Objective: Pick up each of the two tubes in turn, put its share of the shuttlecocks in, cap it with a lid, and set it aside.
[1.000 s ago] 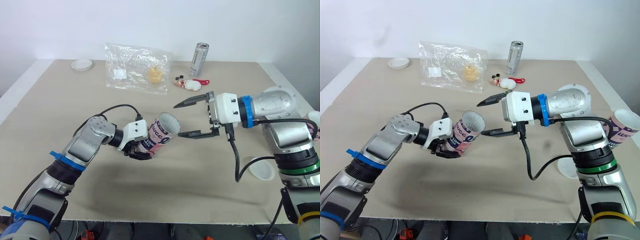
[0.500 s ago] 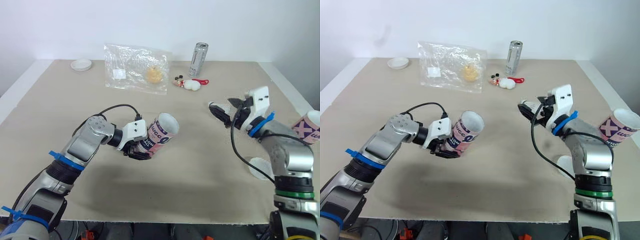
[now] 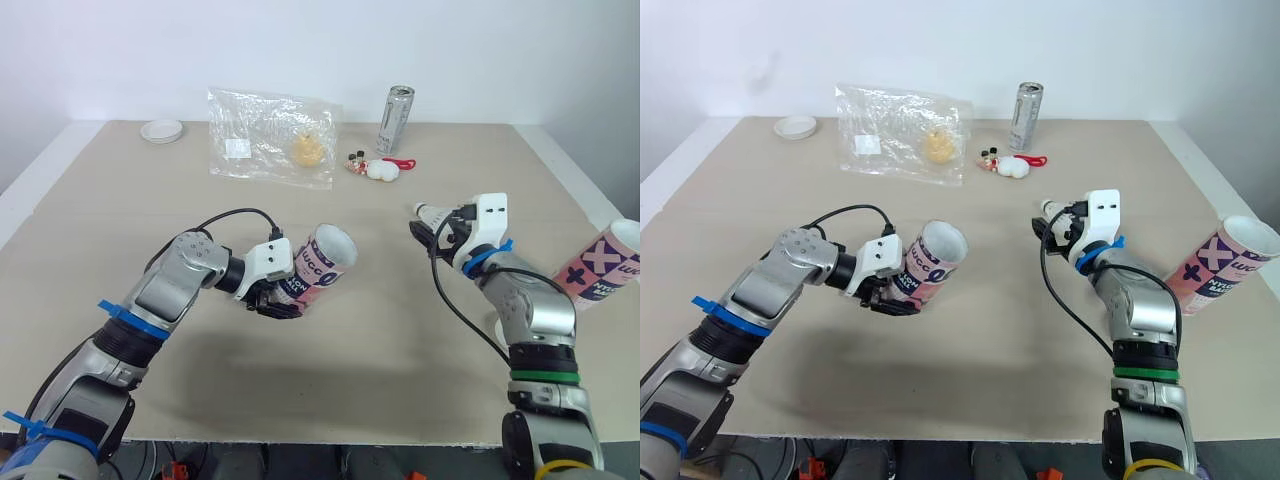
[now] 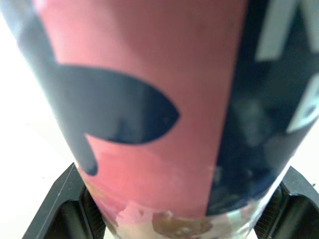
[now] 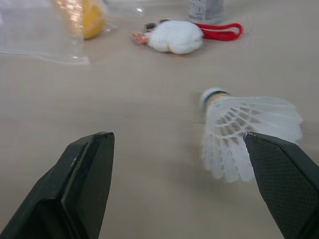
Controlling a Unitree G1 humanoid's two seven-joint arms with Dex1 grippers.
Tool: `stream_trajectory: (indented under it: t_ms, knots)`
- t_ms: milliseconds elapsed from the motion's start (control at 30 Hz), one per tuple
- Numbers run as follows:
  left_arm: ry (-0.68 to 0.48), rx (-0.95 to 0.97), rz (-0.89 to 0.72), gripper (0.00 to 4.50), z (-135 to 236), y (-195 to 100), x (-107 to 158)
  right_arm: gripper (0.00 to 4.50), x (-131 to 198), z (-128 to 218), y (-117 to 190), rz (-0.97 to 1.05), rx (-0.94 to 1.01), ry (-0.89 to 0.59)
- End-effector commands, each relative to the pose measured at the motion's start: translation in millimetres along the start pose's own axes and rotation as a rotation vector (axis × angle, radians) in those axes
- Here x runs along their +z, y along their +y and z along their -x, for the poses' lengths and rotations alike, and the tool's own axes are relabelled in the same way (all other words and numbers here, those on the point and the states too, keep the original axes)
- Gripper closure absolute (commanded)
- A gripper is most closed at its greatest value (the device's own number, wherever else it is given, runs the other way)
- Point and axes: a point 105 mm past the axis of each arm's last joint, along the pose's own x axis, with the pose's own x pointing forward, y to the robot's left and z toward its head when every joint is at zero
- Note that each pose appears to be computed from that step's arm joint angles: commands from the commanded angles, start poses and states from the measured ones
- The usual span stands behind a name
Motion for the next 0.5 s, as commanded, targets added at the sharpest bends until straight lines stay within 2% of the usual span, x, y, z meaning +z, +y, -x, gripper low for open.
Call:
stream_trajectory:
  t_ms: [33,367,467,500]
  knots:
    - [0.009,-0.01,0.006,1.41,-3.4,-5.2,-2.5,0.07,17.0,-6.7,-2.5,0.004,-0.005,-0.062]
    - [0.01,0.001,0.008,1.41,-2.4,-5.0,-2.8,0.07,0.9,-30.3,-2.3,-0.04,-0.008,-0.017]
    - [0.01,0.002,0.009,1.41,-2.7,-5.5,-3.2,0.84,-1.0,-35.0,-3.5,-0.036,-0.013,-0.012]
    - [0.009,0.002,0.01,1.41,-2.8,-5.9,-3.2,1.24,-0.8,-36.8,-4.2,-0.041,-0.017,-0.013]
